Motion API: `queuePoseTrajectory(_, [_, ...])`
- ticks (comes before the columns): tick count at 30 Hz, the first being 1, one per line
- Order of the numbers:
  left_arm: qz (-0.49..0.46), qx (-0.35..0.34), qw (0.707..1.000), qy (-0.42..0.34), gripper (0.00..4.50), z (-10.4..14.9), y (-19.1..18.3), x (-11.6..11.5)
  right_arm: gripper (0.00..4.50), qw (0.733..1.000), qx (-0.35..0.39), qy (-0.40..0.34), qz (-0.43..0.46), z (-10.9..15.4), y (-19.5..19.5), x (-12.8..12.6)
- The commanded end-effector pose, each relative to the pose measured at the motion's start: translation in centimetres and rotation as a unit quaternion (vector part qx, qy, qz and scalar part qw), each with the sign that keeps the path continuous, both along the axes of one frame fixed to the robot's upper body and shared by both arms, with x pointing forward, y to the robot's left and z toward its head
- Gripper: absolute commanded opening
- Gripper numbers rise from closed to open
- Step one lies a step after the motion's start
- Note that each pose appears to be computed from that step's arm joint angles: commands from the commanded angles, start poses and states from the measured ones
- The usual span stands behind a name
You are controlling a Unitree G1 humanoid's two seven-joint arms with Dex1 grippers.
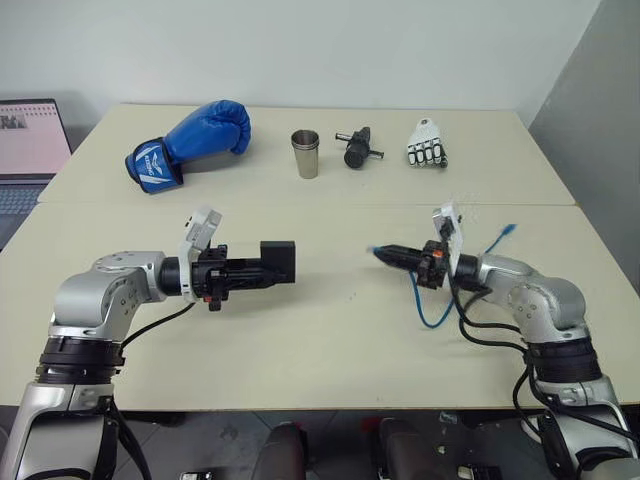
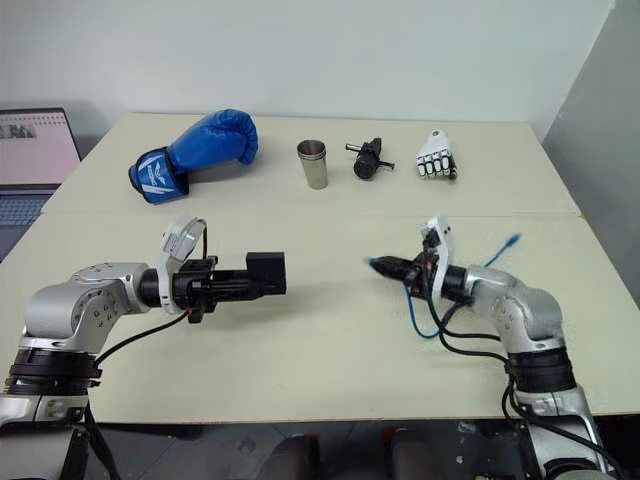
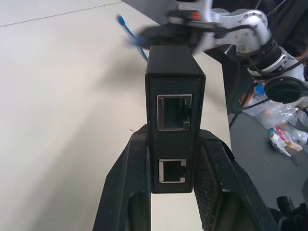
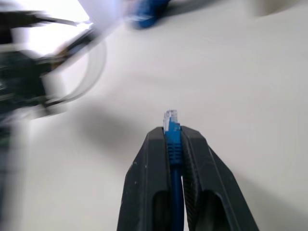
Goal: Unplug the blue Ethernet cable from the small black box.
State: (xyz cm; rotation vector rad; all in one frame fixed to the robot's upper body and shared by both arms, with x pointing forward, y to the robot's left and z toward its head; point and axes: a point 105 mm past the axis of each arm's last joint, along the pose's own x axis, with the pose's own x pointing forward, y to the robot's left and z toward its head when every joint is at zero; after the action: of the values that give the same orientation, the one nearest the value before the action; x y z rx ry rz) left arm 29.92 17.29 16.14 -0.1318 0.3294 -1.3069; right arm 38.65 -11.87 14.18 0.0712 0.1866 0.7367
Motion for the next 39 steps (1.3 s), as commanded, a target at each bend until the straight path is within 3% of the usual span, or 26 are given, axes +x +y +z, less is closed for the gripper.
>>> queuePoseTrajectory(1, [0.005, -0.001, 1.000, -0.028, 0.80, 0.8, -0.6, 0.3, 0.04, 0.989, -0.056, -0.070, -0.121, 0.4, -2.6, 3.6])
queuePoseTrajectory(4, [0.006, -0.003, 1.000, -0.029, 0.80, 0.8, -0.8, 0.4, 0.04, 0.983, -0.075, -0.080, -0.145, 0.0, -3.3, 4.6])
queuePoseTrajectory(5, [0.007, -0.005, 0.999, -0.031, 0.80, 0.9, -1.0, 0.4, 0.75, 0.982, -0.076, -0.083, -0.151, 0.0, -3.5, 4.8])
queuePoseTrajectory(13, [0.062, -0.012, 0.995, -0.071, 0.80, 1.4, -0.8, 1.7, 2.47, 0.984, -0.077, -0.124, -0.105, 1.4, -3.5, 3.9])
queuePoseTrajectory(18, [0.182, -0.004, 0.974, -0.134, 0.80, 1.8, 0.6, 4.7, 3.51, 0.984, -0.070, -0.147, 0.076, 3.5, 0.2, -0.6])
queuePoseTrajectory(20, [0.270, 0.011, 0.947, -0.176, 0.80, 1.6, 2.0, 6.5, 4.02, 0.973, -0.076, -0.152, 0.157, 4.2, 2.1, -3.3])
queuePoseTrajectory(23, [0.382, 0.024, 0.897, -0.223, 0.80, 1.0, 4.3, 8.3, 4.04, 0.955, -0.100, -0.158, 0.232, 4.6, 4.0, -6.2])
queuePoseTrajectory(30, [0.503, 0.062, 0.824, -0.253, 0.80, -2.3, 7.3, 8.9, 4.04, 0.941, -0.126, -0.166, 0.267, 4.7, 6.2, -7.7])
queuePoseTrajectory(39, [0.569, 0.076, 0.796, -0.190, 0.80, -6.9, 8.7, 8.3, 4.04, 0.936, -0.143, -0.162, 0.279, 4.2, 6.9, -7.8])
